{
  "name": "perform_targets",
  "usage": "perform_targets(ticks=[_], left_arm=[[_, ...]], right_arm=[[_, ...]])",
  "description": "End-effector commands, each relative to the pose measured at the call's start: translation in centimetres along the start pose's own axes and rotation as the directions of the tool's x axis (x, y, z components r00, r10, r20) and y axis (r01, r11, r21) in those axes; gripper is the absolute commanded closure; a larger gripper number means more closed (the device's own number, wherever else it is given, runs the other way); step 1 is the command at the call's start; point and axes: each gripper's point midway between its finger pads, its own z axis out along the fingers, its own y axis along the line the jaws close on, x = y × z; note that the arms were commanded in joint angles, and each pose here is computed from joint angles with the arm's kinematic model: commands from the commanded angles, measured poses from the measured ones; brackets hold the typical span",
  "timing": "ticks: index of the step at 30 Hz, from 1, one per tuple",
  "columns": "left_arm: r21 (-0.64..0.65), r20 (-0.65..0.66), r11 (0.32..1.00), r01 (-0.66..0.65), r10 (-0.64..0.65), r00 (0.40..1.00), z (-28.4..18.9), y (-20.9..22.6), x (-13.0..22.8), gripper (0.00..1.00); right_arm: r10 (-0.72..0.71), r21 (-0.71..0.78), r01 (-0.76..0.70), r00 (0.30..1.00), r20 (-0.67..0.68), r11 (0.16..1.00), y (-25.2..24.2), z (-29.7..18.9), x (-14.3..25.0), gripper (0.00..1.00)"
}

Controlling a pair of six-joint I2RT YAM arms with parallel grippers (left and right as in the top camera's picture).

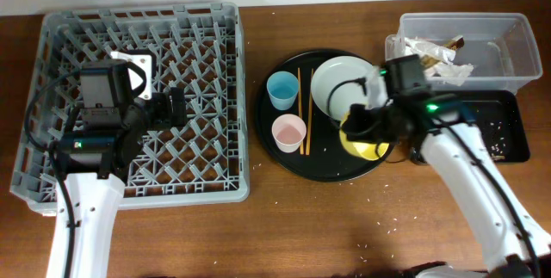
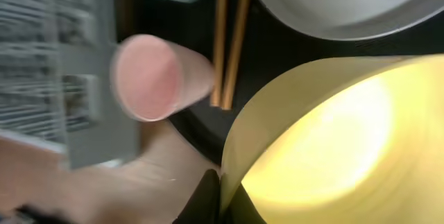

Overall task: Sort waste into correct bins and load items into the dishwasher rack
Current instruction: 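Return the yellow bowl to the black round tray with right gripper, then grasp the pink cup with the right gripper and lift it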

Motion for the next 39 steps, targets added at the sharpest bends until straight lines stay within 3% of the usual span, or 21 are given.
perform_targets(ticks=[1,7,8,10,11,13,18,24,27,34,37,39], left_arm=[[0.007,0.017,1.0,-0.008,0.008,1.0,-0.3,-0.2,-0.7,0.01],[0.007,0.017,1.0,-0.008,0.008,1.0,-0.3,-0.2,-0.7,0.01],[0.007,0.017,1.0,-0.008,0.008,1.0,-0.3,-0.2,-0.7,0.01],[0.007,0.017,1.0,-0.008,0.008,1.0,-0.3,-0.2,-0.7,0.01],[0.007,0.017,1.0,-0.008,0.008,1.0,-0.3,-0.2,-0.7,0.01],[0.007,0.017,1.0,-0.008,0.008,1.0,-0.3,-0.2,-0.7,0.01],[0.015,-0.002,1.0,-0.008,0.008,1.0,-0.3,-0.4,-0.2,0.01],[0.016,-0.002,1.0,-0.008,0.008,1.0,-0.3,-0.4,-0.2,0.01],[0.016,-0.002,1.0,-0.008,0.008,1.0,-0.3,-0.4,-0.2,0.01],[0.015,-0.008,1.0,-0.007,0.008,1.0,-0.3,-0.4,-0.1,0.02],[0.016,-0.008,1.0,-0.007,0.008,1.0,-0.3,-0.4,-0.1,0.02],[0.016,-0.009,1.0,-0.007,0.008,1.0,-0.3,-0.4,-0.1,0.02]], right_arm=[[-0.051,0.174,0.056,0.998,-0.034,0.983,-1.6,3.1,-0.1,0.96],[-0.023,0.218,0.055,0.989,-0.147,0.974,-3.5,8.7,0.7,0.96],[-0.02,0.204,0.053,0.987,-0.161,0.978,-3.3,9.2,0.9,0.89],[-0.021,0.178,0.05,0.987,-0.16,0.983,-2.9,9.4,0.8,0.63],[-0.024,0.15,0.048,0.988,-0.154,0.988,-2.4,9.5,0.6,0.55],[-0.031,0.071,0.041,0.989,-0.146,0.997,-0.7,9.2,-0.1,0.52],[-0.06,-0.12,0.05,0.995,-0.082,0.991,4.8,6.0,-3.8,0.52],[-0.031,-0.031,0.028,0.995,-0.097,0.999,4.6,7.3,-2.5,0.53],[-0.06,0.008,0.061,0.99,-0.129,0.998,5.5,8.8,-1.1,0.66],[0.023,0.13,0.001,0.983,-0.184,0.991,3.5,11.7,0.3,0.91],[0.017,0.114,0.003,0.985,-0.174,0.993,4.1,11.3,-0.2,0.92],[-0.006,0.082,0.018,0.99,-0.144,0.996,5.6,9.5,-1.5,0.87]])
